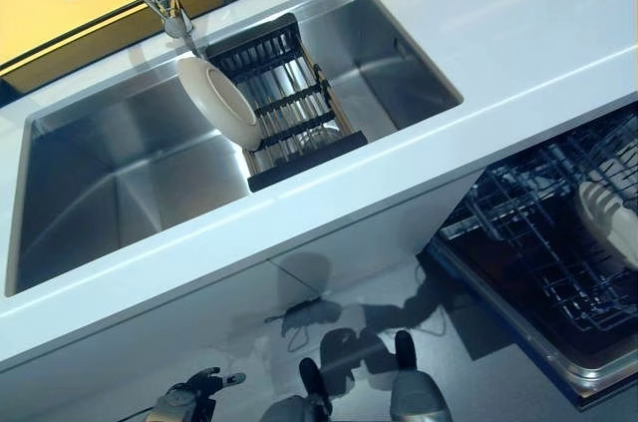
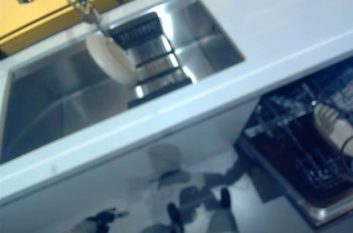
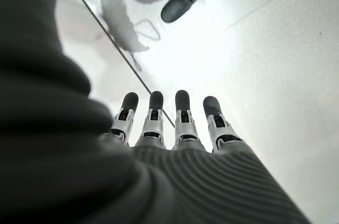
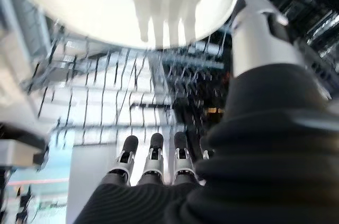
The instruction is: Take plates into dishwasher
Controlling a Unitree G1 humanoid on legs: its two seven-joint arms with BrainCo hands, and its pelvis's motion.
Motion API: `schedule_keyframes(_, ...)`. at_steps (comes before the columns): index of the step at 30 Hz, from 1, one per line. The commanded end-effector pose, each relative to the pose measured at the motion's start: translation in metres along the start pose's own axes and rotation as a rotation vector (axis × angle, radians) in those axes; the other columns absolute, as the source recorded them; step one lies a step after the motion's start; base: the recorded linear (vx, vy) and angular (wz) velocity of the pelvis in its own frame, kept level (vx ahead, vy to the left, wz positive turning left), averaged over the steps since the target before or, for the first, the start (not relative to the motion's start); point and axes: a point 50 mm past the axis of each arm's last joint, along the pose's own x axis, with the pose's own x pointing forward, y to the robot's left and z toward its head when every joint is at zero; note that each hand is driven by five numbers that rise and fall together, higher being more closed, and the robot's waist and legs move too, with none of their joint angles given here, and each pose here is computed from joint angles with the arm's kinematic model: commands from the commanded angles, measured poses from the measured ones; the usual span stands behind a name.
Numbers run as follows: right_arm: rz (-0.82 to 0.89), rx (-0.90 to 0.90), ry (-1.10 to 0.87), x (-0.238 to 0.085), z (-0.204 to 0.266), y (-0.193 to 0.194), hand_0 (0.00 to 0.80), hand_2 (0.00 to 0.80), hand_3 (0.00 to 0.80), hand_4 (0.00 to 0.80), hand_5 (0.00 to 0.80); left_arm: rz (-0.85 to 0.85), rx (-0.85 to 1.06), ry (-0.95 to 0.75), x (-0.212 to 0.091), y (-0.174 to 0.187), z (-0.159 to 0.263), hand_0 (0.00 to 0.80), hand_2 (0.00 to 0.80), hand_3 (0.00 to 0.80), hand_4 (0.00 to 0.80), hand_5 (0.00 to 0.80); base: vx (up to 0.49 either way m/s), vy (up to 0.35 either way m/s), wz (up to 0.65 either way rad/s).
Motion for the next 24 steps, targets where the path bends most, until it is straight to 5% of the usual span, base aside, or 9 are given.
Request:
schedule_keyframes(1,-0.032,-0.028,-0.020,-0.003,0.000,-0.014,0.000,0.000,0.000,0.000,0.000,0.080,0.060,0.090,-0.004,0.025,-0.021,0.000,0.000,0.000,0.000,0.000,0.039,0.001,-0.09)
schedule_keyframes(14,-0.100,-0.020,0.014,-0.013,-0.017,-0.051,0.000,0.000,0.000,0.000,0.000,0.108,0.073,0.147,-0.006,0.032,-0.029,0.000,0.000,0.000,0.000,0.000,0.042,0.011,-0.08)
schedule_keyframes(24,-0.280,0.103,0.023,-0.030,-0.013,-0.120,0.000,0.000,0.000,0.000,0.000,0.130,0.031,0.160,-0.008,0.039,-0.033,0.000,0.000,0.000,0.000,0.000,0.008,0.000,0.00)
